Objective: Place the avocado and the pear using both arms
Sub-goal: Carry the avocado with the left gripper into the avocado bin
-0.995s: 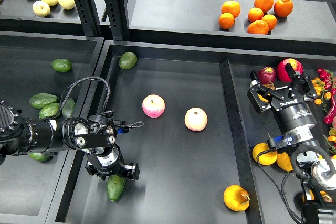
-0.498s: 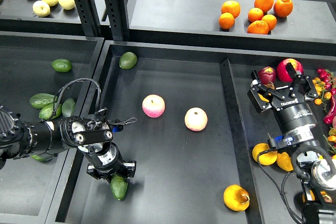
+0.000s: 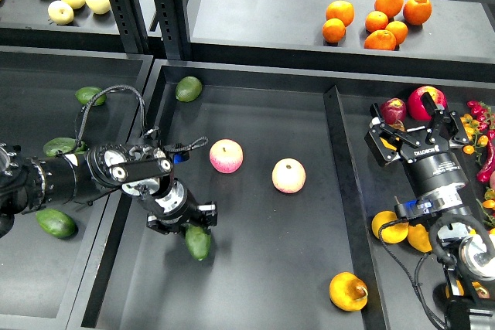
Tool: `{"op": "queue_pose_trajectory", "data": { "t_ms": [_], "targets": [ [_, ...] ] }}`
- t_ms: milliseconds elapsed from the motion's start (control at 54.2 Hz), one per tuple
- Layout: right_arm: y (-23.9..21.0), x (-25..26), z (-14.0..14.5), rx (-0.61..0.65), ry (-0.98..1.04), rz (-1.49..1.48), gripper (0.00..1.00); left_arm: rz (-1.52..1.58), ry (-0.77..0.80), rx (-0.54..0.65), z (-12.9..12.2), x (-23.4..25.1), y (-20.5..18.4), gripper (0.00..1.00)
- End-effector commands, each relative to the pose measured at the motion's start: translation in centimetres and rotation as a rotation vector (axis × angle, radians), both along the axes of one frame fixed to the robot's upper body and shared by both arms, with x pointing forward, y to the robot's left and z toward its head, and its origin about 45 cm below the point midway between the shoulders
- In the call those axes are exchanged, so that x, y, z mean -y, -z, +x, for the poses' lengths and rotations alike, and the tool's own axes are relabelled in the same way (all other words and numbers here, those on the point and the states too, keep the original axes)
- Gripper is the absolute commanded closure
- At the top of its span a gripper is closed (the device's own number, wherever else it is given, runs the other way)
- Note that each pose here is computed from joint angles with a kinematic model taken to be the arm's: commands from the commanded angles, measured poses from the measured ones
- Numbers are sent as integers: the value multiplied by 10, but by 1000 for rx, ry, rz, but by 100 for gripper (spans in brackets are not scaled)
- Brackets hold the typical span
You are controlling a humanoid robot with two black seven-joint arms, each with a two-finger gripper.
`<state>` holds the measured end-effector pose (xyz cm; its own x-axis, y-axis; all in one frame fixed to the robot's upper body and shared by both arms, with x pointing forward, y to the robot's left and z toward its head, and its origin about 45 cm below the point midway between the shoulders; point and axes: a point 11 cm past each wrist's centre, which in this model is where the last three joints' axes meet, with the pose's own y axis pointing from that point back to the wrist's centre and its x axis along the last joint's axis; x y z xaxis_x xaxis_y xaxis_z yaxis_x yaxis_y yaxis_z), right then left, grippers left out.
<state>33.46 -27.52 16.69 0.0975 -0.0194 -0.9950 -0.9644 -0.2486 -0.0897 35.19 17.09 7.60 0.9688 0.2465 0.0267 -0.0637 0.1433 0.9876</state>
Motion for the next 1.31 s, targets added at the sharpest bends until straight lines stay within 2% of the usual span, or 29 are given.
{"op": "queue_pose_trajectory", "data": {
  "t_ms": [0,387,645,959,1290],
  "targets": [
    [1,0,0,-2,0,0,0,-15,-39,25,12,-11,-12,86],
    [2,0,-2,-6,1,-2,0,45,-195,139,51,-97,-57,85],
    [3,1,-3,-9,3,-1,0,82,-291,173,56,-148,-73,84],
    [4,1,-4,-12,1,-2,0,154,-449,199,42,-235,-89,83],
    [5,0,-4,-15,-2,-2,0,154,-525,163,19,-262,-74,82]
  ]
}}
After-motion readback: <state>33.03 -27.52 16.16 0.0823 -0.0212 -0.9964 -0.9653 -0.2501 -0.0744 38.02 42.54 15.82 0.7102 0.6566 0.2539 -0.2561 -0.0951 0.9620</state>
